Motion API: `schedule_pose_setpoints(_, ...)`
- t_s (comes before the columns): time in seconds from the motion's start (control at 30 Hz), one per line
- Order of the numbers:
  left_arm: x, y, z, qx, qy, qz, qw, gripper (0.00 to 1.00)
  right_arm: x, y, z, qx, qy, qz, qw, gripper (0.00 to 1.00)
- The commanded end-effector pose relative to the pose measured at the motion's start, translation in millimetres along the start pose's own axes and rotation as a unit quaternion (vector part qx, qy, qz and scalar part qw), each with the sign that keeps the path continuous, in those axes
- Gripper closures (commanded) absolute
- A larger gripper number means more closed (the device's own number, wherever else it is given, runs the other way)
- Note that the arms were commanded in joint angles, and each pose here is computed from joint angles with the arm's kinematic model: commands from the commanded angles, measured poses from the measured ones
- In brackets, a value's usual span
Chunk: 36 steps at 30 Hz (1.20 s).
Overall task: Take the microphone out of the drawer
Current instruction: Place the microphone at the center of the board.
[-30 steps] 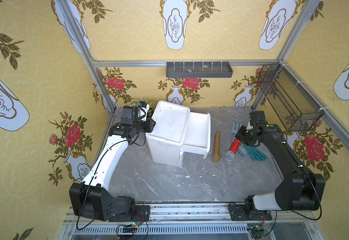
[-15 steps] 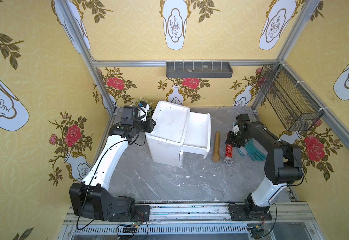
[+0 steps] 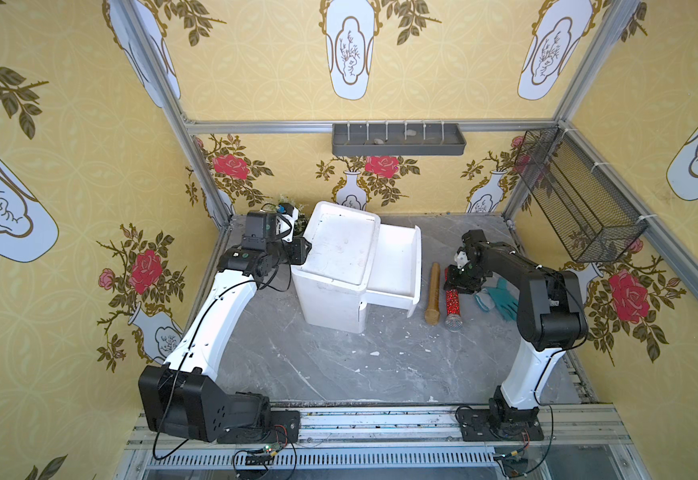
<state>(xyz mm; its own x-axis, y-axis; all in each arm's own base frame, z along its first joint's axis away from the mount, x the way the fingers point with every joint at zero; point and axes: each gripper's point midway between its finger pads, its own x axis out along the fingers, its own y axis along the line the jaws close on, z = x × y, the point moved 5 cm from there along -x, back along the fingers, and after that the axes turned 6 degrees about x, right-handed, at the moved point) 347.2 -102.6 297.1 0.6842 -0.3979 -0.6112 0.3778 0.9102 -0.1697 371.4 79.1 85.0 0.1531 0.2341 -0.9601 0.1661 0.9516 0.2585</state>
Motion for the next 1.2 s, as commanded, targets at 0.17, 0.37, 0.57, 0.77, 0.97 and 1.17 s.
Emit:
schedule_pose_setpoints(0.17,2.1,0.6,-10.1,0.0,0.023,0.0,1.0,0.6,8.6,-3.6,-1.6,0.009,-0.007,-0.012,1.0,0.79)
schedule_pose_setpoints(0.37,2.2,0.4,-10.3,0.001,0.024,0.001,1.0,0.59,12.4,-6.4,-3.8,0.021,-0.008,-0.016,1.0,0.63)
schedule_pose_setpoints(0.57,1.4,0.5,-9.9,0.002,0.022,0.001,1.0,0.59,11.2,-5.2,-3.7,0.026,-0.011,-0.013,1.0,0.49)
schedule_pose_setpoints(0.77,1.5,0.7,-10.3,0.002,0.024,0.002,1.0,0.59,-11.1,-0.2,2.7,0.043,-0.039,0.007,0.998,0.4)
schedule_pose_setpoints(0.97,1.6,1.0,-10.4,0.002,0.024,0.003,1.0,0.59,-55.5,7.9,11.3,0.047,-0.086,0.012,0.995,0.37)
schedule_pose_setpoints(1.17,1.5,1.3,-10.2,0.002,0.023,0.004,1.0,0.59,-100.2,35.8,9.6,0.038,-0.117,0.116,0.986,0.52)
